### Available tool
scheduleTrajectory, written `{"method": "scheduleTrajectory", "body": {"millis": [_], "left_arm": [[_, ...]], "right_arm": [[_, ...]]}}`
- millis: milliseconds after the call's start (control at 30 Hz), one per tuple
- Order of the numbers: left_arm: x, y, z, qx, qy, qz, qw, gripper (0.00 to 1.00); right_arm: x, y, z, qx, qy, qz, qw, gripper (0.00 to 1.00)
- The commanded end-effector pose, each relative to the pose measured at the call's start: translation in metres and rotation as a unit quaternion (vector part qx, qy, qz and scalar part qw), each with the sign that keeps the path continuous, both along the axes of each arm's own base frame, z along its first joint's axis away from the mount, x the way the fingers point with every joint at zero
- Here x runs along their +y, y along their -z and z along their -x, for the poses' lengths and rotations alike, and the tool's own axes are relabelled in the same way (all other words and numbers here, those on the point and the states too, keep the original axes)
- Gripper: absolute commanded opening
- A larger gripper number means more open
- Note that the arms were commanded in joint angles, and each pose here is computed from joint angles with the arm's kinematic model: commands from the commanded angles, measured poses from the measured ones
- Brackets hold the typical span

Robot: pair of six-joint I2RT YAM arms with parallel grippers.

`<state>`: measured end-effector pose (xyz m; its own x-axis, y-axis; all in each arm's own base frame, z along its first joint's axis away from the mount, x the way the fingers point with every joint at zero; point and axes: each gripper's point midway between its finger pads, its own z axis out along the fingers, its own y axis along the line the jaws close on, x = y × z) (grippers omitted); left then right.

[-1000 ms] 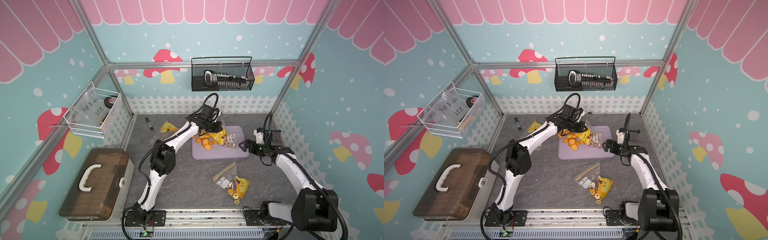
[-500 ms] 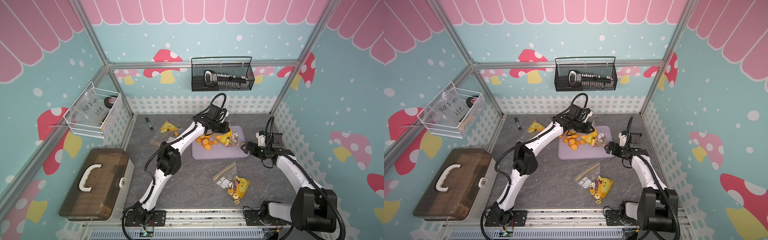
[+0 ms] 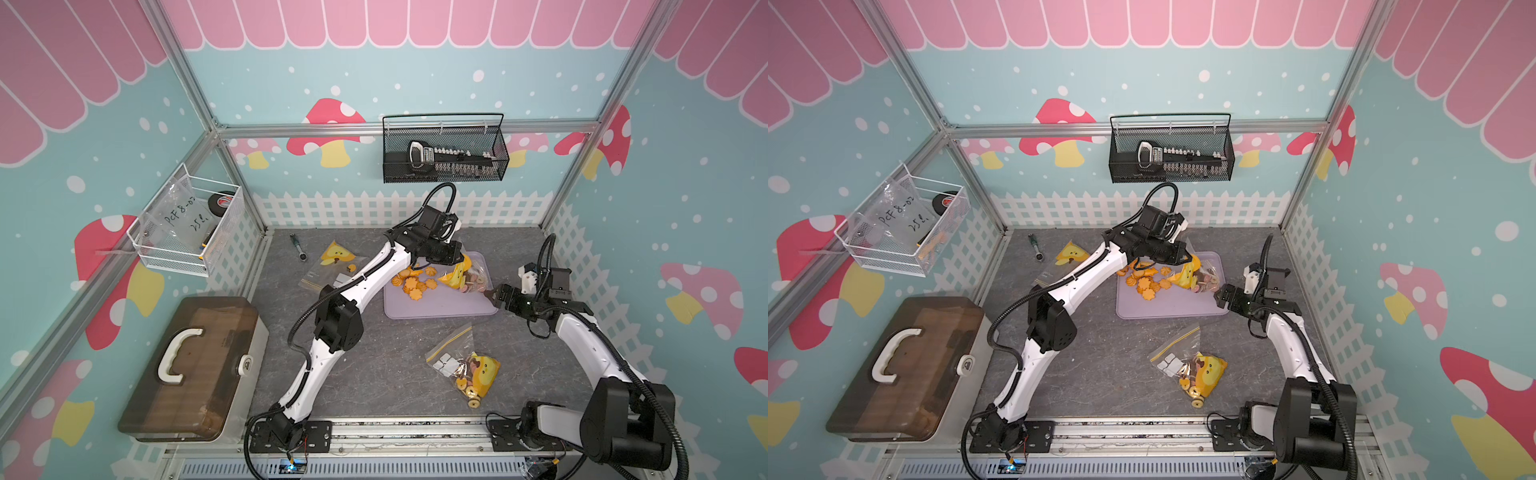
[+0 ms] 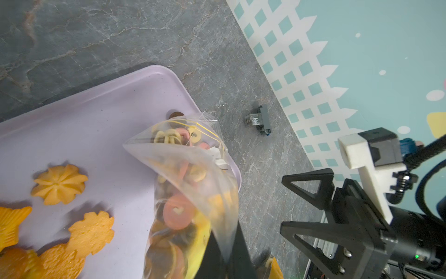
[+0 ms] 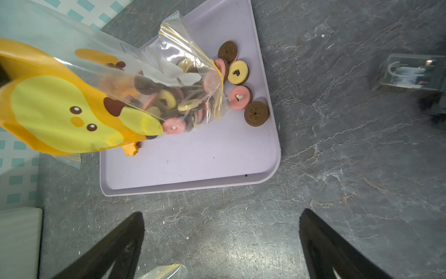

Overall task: Pour cookies out of the ziploc bag
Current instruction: 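Pour the cookies out of the ziploc bag onto the tray.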

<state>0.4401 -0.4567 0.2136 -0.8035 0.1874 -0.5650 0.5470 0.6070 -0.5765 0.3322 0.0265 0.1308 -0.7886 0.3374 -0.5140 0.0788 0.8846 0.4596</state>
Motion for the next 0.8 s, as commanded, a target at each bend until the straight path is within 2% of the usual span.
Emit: {"method": "scheduleTrajectory", "body": {"millis": [0,367,567,767], "left_arm": [[-0.008,-0.014,0.004,-0.008,0.013,0.014,1.0,0.0],[-0.01,-0.013,0.012,0.005,0.017,0.01,1.0,0.0],[-0.016,-0.026,0.017,-0.004,0.021,0.022,1.0,0.0],[-0.025,-0.03,0.024,0.019,0.031,0.042,0.998,0.0]], "right_arm": [[-0.003,-0.001,0.002,-0.007,0.005,0.0,1.0,0.98],[-0.001,0.001,0.0,-0.006,0.005,-0.009,1.0,0.99],[-0.001,0.004,0.001,-0.004,0.005,-0.007,1.0,0.99],[-0.002,0.002,0.0,-0.007,0.006,-0.008,1.0,0.98]]}}
